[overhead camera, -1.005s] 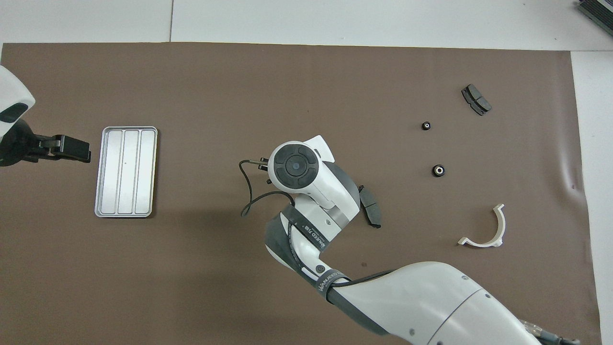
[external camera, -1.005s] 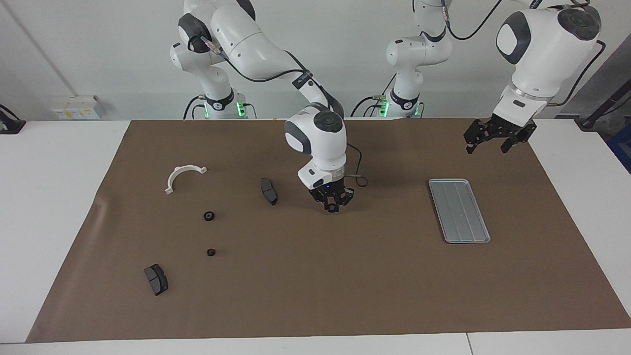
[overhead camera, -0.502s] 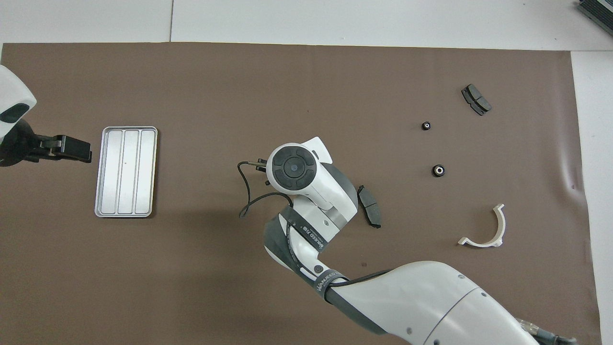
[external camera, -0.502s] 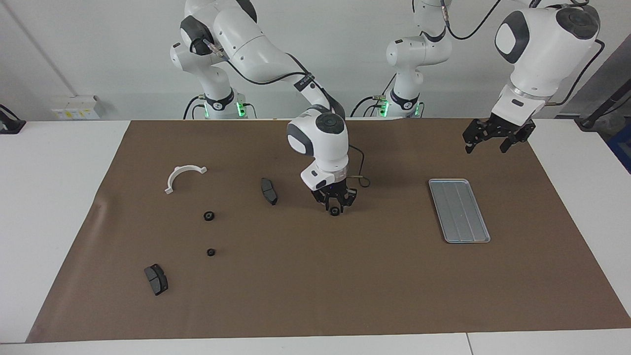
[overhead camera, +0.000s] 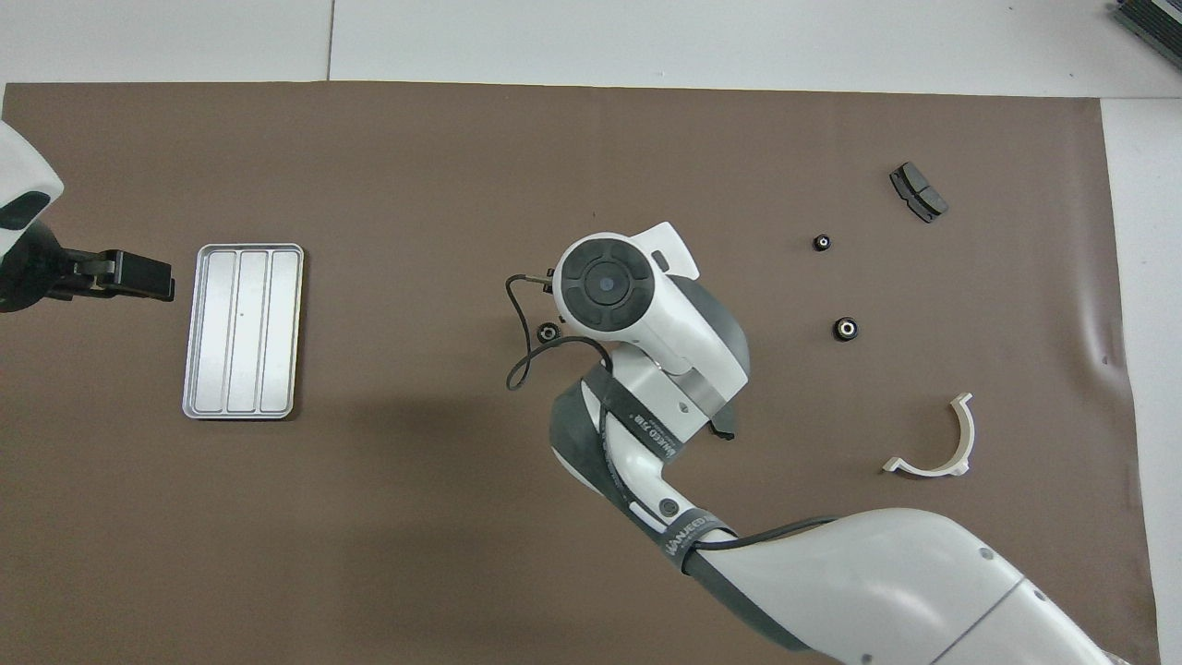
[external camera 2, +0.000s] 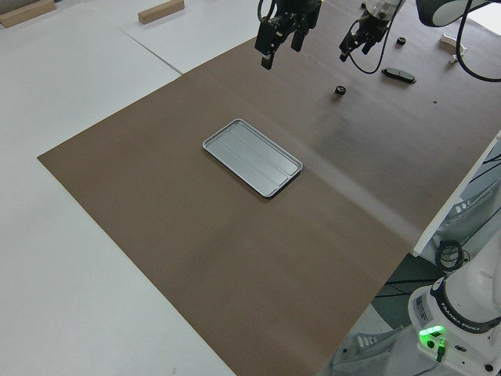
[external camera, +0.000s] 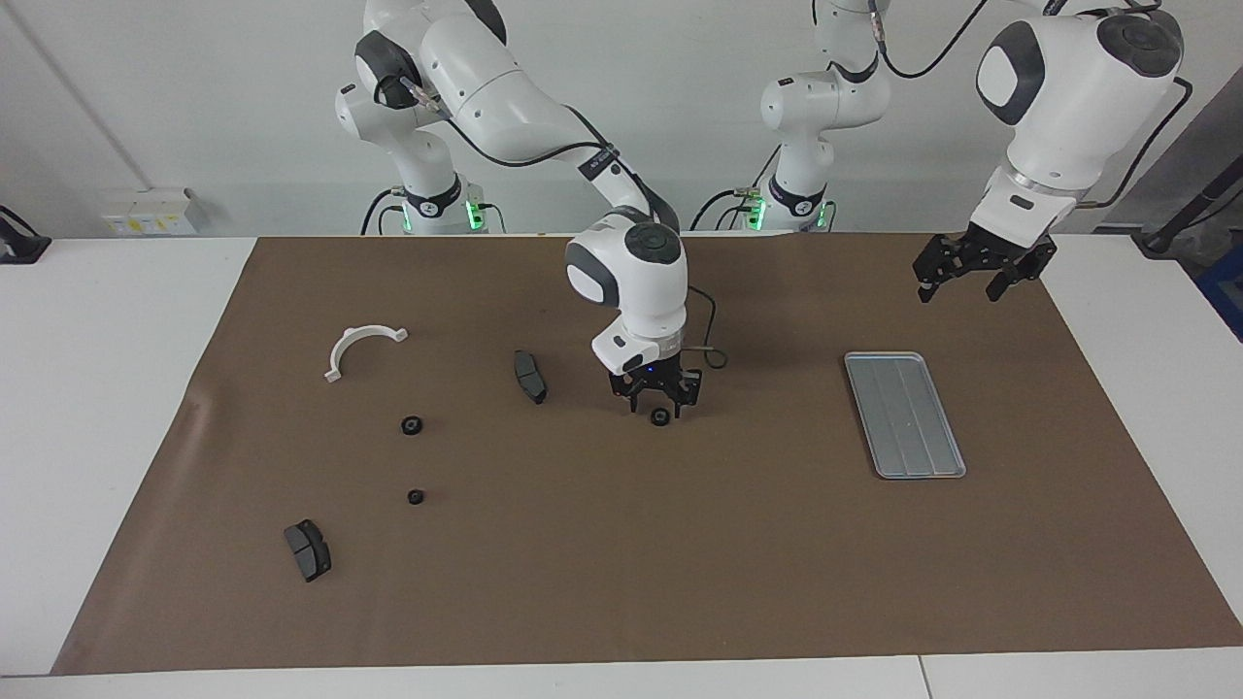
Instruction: Pick bearing gear from pile to tray
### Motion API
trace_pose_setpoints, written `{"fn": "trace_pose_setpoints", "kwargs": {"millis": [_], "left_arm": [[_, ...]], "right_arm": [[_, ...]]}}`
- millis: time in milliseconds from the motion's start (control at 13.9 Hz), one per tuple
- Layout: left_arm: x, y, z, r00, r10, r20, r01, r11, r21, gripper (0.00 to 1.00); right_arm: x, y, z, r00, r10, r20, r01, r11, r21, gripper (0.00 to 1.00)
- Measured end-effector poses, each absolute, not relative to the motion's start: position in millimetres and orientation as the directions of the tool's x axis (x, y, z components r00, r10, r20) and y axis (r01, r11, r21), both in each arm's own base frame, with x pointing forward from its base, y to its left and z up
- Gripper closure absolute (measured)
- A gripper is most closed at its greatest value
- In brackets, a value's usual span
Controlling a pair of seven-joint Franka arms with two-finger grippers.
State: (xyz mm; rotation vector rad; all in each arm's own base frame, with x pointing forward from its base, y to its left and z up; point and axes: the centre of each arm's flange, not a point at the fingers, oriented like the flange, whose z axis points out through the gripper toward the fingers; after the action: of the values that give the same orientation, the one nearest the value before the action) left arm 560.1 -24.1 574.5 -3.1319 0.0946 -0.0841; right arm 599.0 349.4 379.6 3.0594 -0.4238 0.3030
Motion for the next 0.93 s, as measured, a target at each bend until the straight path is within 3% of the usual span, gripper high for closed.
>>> {"fn": "trace_pose_setpoints", "kwargs": {"millis": [144,359,574,933], "left_arm": [[559.1,-38.0,571.0,0.999,-0.017,0.047,-0.017,-1.000,0.008,0.00],[556.7,-88.7,565.1,0.998,0.050,0.041,0.049,-0.998,0.033,0.00],[558.2,-149.6,544.5,0.995,0.093,0.025,0.092,-0.994,0.051,0.00],[564.1,-241.6,491.5,0.995,0.094,-0.014,0.095,-0.994,0.058,0.00]], "right_arm": [[608.1,294.5,403.7,0.960,-0.205,0.190,-0.221,-0.973,0.068,0.00],[617.8,206.8,406.9,0.992,-0.051,0.115,-0.067,-0.988,0.137,0.00],[622.0,134.1,380.4,0.993,0.113,0.022,0.109,-0.986,0.126,0.00],[601.4,70.6,320.5,0.957,0.291,0.020,0.289,-0.955,0.068,0.00]]}}
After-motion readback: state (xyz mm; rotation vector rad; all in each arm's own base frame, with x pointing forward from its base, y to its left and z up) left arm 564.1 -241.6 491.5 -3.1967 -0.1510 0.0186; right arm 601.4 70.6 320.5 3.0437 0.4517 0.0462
